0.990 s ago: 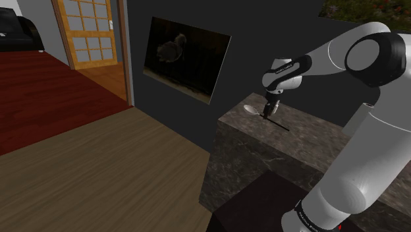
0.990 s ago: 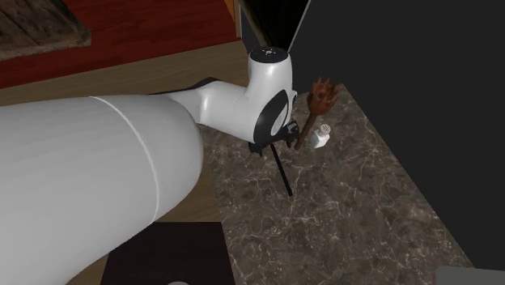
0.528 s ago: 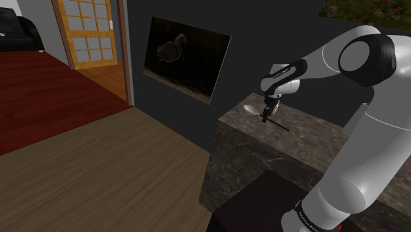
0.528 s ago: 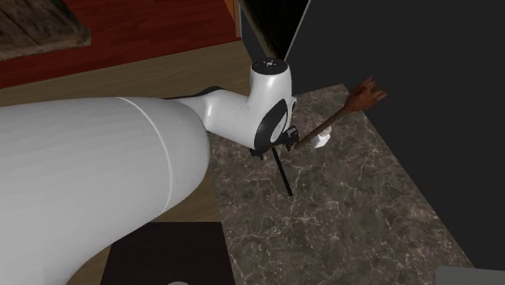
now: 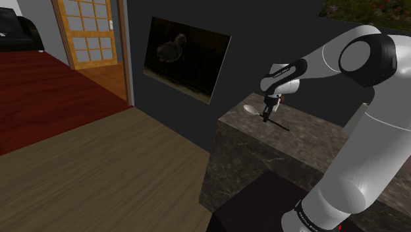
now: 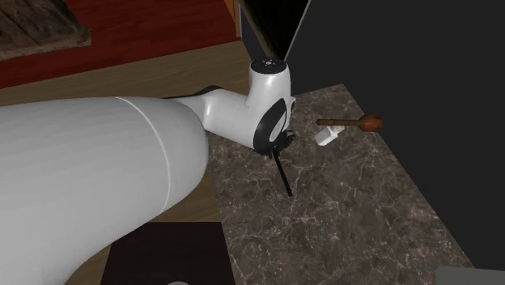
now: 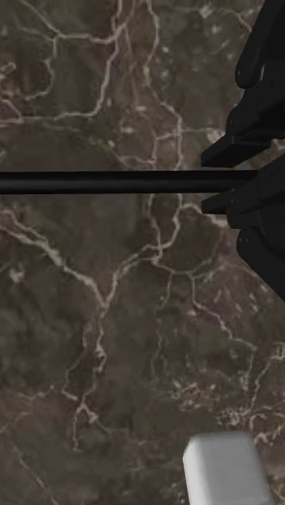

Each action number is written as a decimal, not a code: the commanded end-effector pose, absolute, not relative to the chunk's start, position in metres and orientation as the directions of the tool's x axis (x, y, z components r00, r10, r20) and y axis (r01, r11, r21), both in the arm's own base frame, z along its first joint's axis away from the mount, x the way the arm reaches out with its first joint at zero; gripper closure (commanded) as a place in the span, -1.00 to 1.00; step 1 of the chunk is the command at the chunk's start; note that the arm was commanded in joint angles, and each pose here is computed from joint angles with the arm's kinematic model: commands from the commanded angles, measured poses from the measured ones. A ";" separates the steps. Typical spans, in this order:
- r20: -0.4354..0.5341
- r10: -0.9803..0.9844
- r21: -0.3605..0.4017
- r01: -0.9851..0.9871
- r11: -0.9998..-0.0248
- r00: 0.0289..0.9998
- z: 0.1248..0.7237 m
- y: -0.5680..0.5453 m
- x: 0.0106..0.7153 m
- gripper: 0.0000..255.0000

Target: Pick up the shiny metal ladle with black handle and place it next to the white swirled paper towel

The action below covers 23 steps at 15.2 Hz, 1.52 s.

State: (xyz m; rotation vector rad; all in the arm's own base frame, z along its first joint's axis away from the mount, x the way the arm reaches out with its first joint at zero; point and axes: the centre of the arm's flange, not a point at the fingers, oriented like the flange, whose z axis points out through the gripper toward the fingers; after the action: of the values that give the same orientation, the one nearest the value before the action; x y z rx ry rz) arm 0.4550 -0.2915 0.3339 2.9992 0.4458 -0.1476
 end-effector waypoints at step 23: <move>-0.111 0.280 0.095 0.291 -0.952 0.954 0.417 -0.294 0.454 1.00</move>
State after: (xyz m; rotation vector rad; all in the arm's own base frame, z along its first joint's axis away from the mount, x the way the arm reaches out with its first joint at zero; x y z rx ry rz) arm 0.4538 -0.2937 0.4117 2.9956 0.4393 -0.1450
